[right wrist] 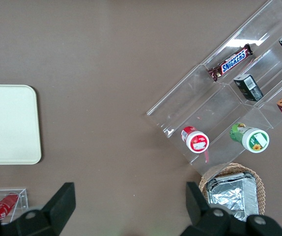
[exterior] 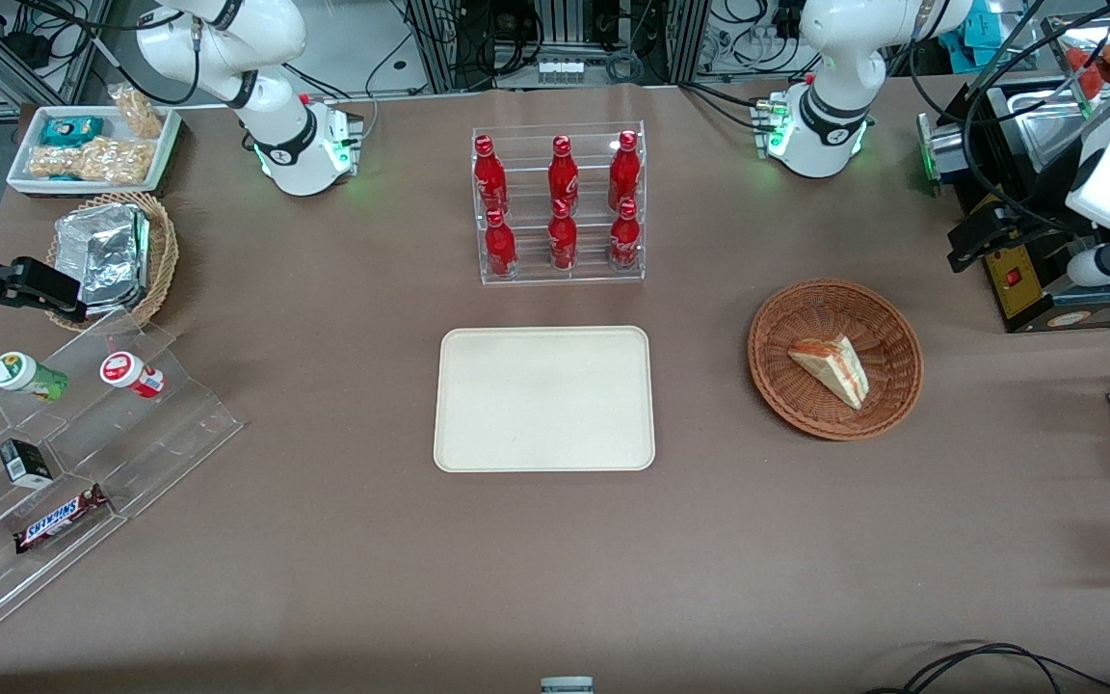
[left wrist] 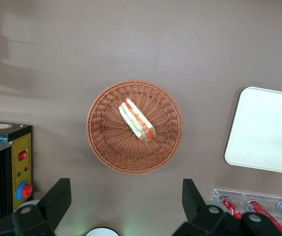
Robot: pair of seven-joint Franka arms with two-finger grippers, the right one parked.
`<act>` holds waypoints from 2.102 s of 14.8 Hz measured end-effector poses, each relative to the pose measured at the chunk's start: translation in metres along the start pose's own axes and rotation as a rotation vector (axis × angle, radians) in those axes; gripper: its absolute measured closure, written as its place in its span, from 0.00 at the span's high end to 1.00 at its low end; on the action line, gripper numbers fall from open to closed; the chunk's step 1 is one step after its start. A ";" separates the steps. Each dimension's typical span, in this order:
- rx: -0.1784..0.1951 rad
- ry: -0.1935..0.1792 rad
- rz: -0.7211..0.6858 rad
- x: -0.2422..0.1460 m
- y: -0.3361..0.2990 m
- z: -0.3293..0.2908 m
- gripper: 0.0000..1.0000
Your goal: Place sandwich from basket to tray
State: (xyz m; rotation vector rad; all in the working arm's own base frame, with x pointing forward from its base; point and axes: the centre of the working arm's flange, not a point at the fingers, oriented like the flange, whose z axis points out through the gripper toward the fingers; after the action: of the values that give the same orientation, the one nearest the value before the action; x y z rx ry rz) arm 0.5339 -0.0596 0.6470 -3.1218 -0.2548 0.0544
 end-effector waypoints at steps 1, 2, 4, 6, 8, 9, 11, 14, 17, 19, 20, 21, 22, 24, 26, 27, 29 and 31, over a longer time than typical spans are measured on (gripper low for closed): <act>0.000 -0.001 -0.001 0.000 -0.001 0.000 1.00; 0.000 -0.002 -0.002 0.001 -0.001 0.001 1.00; 0.000 -0.007 -0.005 0.003 -0.002 0.003 1.00; 0.002 -0.018 -0.012 0.005 -0.007 0.008 1.00; 0.007 -0.047 -0.027 0.009 -0.010 0.021 1.00; 0.010 -0.063 -0.057 0.012 -0.011 0.029 1.00; 0.016 -0.091 -0.134 0.019 -0.011 0.043 1.00; 0.023 -0.132 -0.179 0.029 -0.016 0.065 1.00; 0.035 -0.177 -0.224 0.034 -0.026 0.096 1.00; 0.034 -0.176 -0.265 0.038 -0.036 0.121 1.00; 0.037 -0.181 -0.284 0.038 -0.037 0.134 1.00; 0.044 -0.197 -0.296 0.035 -0.037 0.148 1.00; 0.051 -0.213 -0.304 0.032 -0.037 0.161 1.00; 0.056 -0.236 -0.323 0.026 -0.035 0.183 1.00; 0.056 -0.232 -0.398 0.022 -0.031 0.200 1.00; 0.054 -0.218 -0.427 0.021 -0.029 0.209 1.00; 0.047 -0.193 -0.462 0.017 -0.027 0.234 1.00; 0.032 -0.159 -0.487 0.011 -0.027 0.263 1.00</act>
State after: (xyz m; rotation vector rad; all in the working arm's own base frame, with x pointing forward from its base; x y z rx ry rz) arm 0.5307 -0.0291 0.3838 -2.9286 -0.9904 0.2969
